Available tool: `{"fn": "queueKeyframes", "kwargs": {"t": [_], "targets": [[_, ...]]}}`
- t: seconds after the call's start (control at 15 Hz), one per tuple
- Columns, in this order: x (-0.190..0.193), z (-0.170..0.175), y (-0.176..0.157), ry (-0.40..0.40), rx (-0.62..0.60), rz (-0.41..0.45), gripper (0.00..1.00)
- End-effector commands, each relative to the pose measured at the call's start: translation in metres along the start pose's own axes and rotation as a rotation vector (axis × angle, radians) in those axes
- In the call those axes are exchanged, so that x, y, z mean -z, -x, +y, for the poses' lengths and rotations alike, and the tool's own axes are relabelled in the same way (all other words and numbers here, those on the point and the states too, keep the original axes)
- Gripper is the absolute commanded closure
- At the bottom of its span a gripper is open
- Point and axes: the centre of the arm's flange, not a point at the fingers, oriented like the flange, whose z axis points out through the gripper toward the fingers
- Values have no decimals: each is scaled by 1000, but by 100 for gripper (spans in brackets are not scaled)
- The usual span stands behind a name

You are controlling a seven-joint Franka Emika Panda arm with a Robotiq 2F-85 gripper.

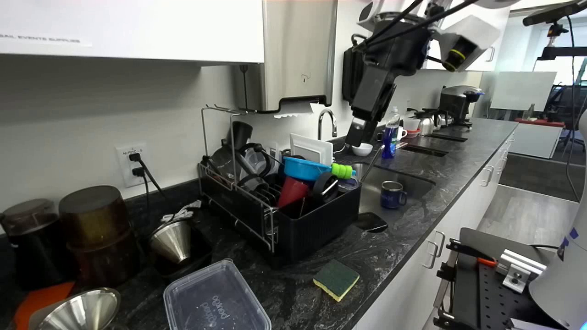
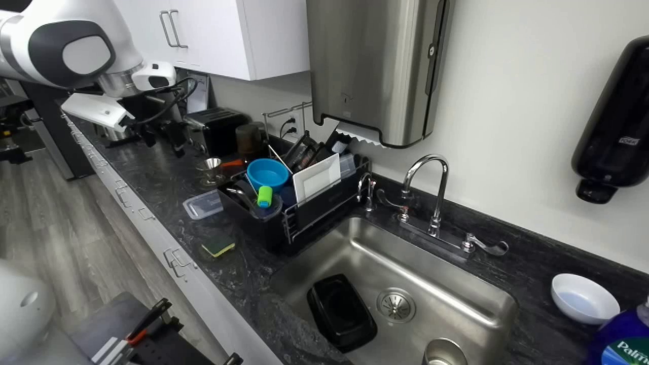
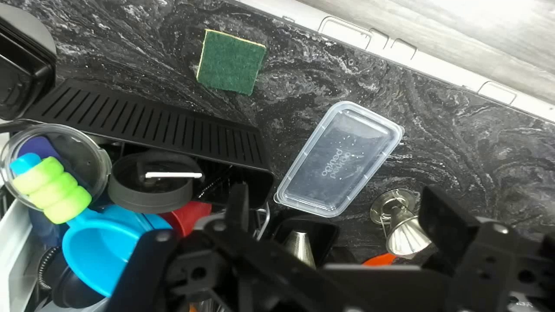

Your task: Remove the knife from the dish rack and put it in the sink

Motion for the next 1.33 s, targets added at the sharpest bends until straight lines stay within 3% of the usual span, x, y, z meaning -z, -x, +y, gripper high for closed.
{"fn": "queueKeyframes", "kwargs": {"t": [0.0, 0.53, 1.27], "targets": [[-1, 1, -1, 8, -4, -4, 0], [-29, 33, -38, 79, 19, -60, 0], [-53, 106, -135, 193, -47, -143, 0]]}}
